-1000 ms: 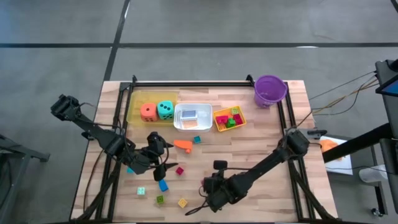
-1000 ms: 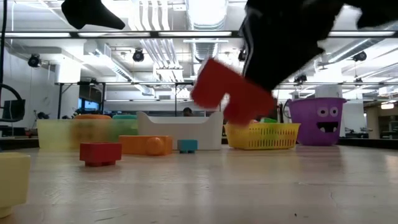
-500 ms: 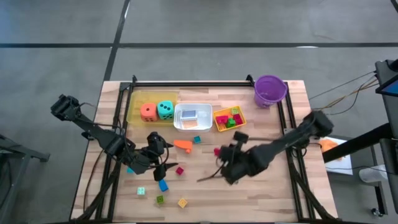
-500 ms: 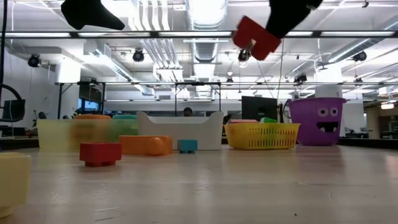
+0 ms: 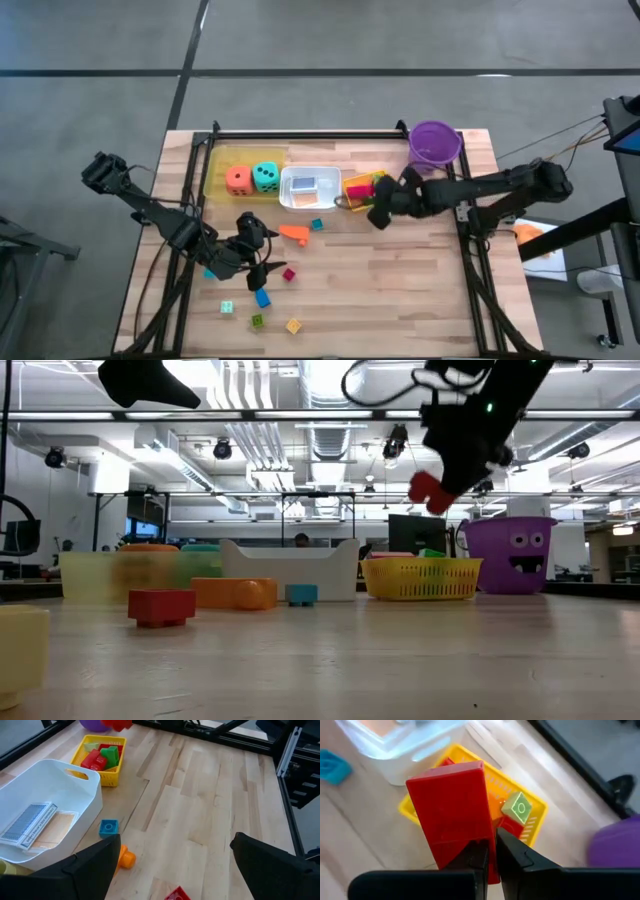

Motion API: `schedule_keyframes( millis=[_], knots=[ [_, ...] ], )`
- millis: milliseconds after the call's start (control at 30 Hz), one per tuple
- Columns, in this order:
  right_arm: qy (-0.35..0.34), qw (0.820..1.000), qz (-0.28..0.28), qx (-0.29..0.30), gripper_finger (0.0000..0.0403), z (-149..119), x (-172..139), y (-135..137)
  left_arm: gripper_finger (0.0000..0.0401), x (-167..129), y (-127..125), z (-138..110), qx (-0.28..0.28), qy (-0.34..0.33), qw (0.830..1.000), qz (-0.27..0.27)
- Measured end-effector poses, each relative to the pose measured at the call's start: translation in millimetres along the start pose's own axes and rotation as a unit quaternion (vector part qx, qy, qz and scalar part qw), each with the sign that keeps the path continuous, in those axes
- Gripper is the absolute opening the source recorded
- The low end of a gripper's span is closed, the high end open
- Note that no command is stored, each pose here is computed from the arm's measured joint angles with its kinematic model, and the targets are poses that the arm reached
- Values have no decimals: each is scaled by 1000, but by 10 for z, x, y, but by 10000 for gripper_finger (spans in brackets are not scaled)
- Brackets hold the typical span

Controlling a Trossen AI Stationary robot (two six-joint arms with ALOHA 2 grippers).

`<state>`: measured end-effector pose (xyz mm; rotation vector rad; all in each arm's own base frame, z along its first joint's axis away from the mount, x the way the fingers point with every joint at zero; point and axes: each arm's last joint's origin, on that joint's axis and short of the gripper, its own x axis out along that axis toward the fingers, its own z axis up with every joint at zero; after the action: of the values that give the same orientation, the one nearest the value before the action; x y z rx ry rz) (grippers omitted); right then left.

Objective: Pick & Place Toys
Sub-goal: Put the red game piece into the yellow bin

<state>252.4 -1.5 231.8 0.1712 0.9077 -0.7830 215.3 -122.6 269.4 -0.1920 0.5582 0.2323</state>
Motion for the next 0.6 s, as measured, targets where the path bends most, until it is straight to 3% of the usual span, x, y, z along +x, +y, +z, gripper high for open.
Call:
schedule_keyframes(
  millis=[100, 333, 600],
  knots=[
    [7, 1000, 5, 12, 17, 20, 190, -129, 380, -1, 0, -1, 0, 0, 1000, 0],
    [23, 999, -40, 30, 17, 106, 485, -375, 379, 1, 4, -9, 2, 2, 1000, 1],
    [62, 997, -45, 9, 17, 65, 676, -393, 379, 2, 8, -15, 5, 5, 1000, 3]
  ],
)
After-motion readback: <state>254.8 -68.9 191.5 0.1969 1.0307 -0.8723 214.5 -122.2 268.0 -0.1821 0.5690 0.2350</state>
